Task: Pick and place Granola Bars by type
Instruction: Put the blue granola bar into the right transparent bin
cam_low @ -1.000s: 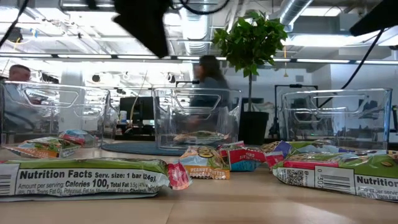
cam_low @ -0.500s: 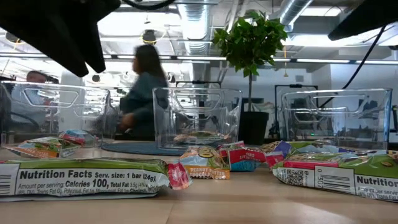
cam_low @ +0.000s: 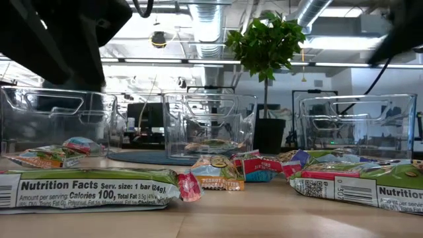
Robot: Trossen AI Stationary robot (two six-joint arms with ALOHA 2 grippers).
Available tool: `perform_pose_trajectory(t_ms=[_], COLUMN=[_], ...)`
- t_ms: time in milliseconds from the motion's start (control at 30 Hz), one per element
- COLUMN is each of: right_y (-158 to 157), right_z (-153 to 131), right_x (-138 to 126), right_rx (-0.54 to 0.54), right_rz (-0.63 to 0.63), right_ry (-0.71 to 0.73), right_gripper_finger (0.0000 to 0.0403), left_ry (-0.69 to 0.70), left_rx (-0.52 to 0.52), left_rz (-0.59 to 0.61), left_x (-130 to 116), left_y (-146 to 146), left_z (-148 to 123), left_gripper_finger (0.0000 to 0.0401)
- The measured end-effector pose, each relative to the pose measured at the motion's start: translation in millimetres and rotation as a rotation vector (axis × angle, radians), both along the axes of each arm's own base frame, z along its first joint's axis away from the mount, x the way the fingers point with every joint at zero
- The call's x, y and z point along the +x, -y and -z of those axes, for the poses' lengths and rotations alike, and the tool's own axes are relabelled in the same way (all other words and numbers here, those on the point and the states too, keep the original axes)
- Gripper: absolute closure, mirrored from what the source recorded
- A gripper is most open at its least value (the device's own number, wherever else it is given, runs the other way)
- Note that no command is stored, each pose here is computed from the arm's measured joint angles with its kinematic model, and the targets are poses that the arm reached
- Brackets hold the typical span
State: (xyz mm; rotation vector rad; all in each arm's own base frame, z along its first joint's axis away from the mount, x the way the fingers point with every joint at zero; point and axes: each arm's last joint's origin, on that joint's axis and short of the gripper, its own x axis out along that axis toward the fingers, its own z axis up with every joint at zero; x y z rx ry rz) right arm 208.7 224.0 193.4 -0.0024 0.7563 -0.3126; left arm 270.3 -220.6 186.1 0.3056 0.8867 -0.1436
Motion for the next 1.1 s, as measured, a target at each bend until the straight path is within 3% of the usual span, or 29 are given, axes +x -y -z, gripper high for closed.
perform_pose_trajectory(t_ms=[167,467,733,833,1100], right_y=[1.6,-1.3,-23.0,-25.5,-15.8], right_z=[13.7,18.5,29.7,44.5,56.6], right_x=[-5.4,-10.9,13.9,23.1,33.4], right_rx=[0.095,0.093,0.077,0.083,0.206], right_rz=[0.004,-0.026,-0.205,-0.242,-0.154], right_ry=[-0.074,-0.073,0.053,0.016,-0.066], right_gripper_finger=[0.0272,0.0272,0.0272,0.0272,0.0272], left_ry=[0.022,0.037,0.039,0.044,0.045], left_rx=[0.006,0.027,0.026,0.022,0.024], left_rz=[-0.012,-0.027,-0.028,-0.028,-0.03], left_x=[0.5,0.7,0.9,1.2,1.3], left_y=[-0.5,-1.3,-1.1,-0.8,-1.0], left_z=[2.1,1.9,1.8,1.6,1.5], left_gripper_finger=[0.0269,0.0269,0.0269,0.0269,0.0269])
